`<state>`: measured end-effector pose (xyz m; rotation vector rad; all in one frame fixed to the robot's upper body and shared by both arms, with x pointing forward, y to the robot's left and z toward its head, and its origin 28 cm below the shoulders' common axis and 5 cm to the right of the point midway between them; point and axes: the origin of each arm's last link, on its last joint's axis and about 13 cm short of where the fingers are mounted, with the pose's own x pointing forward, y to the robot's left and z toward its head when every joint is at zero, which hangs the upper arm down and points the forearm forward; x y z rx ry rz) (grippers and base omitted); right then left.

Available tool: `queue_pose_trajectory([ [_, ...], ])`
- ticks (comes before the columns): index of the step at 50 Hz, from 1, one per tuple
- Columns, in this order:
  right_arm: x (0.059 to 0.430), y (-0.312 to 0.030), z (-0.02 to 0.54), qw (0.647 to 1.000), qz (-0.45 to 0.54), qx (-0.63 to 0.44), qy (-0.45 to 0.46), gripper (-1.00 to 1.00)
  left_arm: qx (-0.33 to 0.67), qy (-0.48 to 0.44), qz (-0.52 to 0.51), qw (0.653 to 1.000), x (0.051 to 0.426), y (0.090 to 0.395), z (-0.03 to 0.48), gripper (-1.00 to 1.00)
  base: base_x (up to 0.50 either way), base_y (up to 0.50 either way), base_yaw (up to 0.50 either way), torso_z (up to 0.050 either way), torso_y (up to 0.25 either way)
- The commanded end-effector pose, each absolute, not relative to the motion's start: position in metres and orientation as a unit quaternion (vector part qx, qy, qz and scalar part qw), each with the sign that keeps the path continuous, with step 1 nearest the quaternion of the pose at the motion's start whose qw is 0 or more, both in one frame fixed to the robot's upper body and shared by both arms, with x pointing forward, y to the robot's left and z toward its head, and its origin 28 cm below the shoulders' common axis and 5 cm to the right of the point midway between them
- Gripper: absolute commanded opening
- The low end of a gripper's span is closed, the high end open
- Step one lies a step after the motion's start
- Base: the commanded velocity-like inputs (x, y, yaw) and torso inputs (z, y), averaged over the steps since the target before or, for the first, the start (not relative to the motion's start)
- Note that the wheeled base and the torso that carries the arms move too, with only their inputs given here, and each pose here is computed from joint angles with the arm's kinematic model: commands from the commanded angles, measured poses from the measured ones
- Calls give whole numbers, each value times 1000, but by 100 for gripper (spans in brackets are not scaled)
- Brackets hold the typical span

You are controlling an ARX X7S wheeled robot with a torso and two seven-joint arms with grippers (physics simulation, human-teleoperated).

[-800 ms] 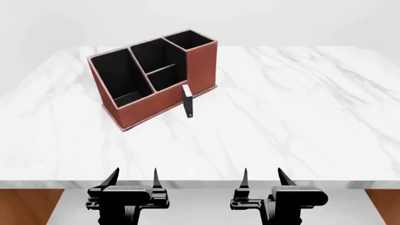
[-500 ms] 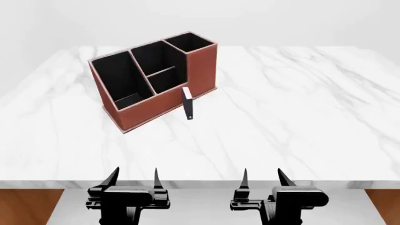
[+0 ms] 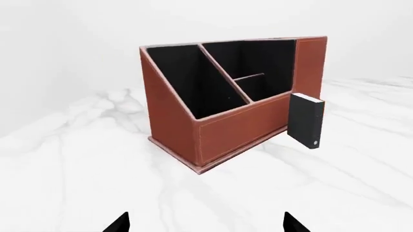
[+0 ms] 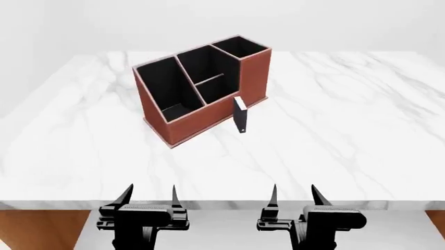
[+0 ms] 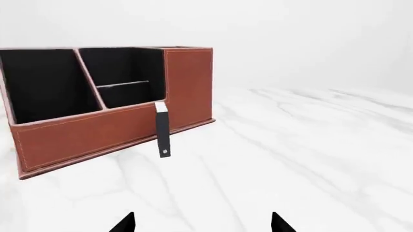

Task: Pick up the book and place it in the left compartment of the caddy.

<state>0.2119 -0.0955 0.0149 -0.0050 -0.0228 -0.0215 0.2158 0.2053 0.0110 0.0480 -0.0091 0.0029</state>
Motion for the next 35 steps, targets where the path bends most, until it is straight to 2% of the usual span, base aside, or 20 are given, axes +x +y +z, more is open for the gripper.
queue_pose_trajectory([
  [1, 212, -95, 14, 1000, -8, -16, -15, 100, 20, 2, 2, 1000, 218, 206, 9, 100, 0, 500, 0, 0, 0],
  [9, 213, -95, 15, 1000, -5, -12, -17, 100, 21, 2, 2, 1000, 217, 206, 10, 100, 0, 500, 0, 0, 0],
  [12, 214, -95, 26, 1000, -24, -10, -9, 100, 28, 3, 8, 1000, 217, 205, 13, 100, 0, 47, 0, 0, 0],
  [15, 213, -96, 76, 999, -19, -13, -46, 100, 32, -1, 30, 999, 219, 207, 53, 100, 0, 0, 0, 0, 0],
  [19, 204, -98, 102, 997, -27, 0, -70, 100, 20, -48, 47, 998, 213, 210, 91, 100, 0, 0, 0, 0, 0],
  [21, 196, -99, 104, 996, -10, 5, -89, 100, 26, -60, 54, 996, 210, 210, 94, 100, 0, 0, 0, 0, 0],
  [35, 197, -99, 96, 996, -2, 17, -92, 100, 23, -43, 56, 997, 215, 210, 79, 100, 500, 0, 0, 0, 0],
])
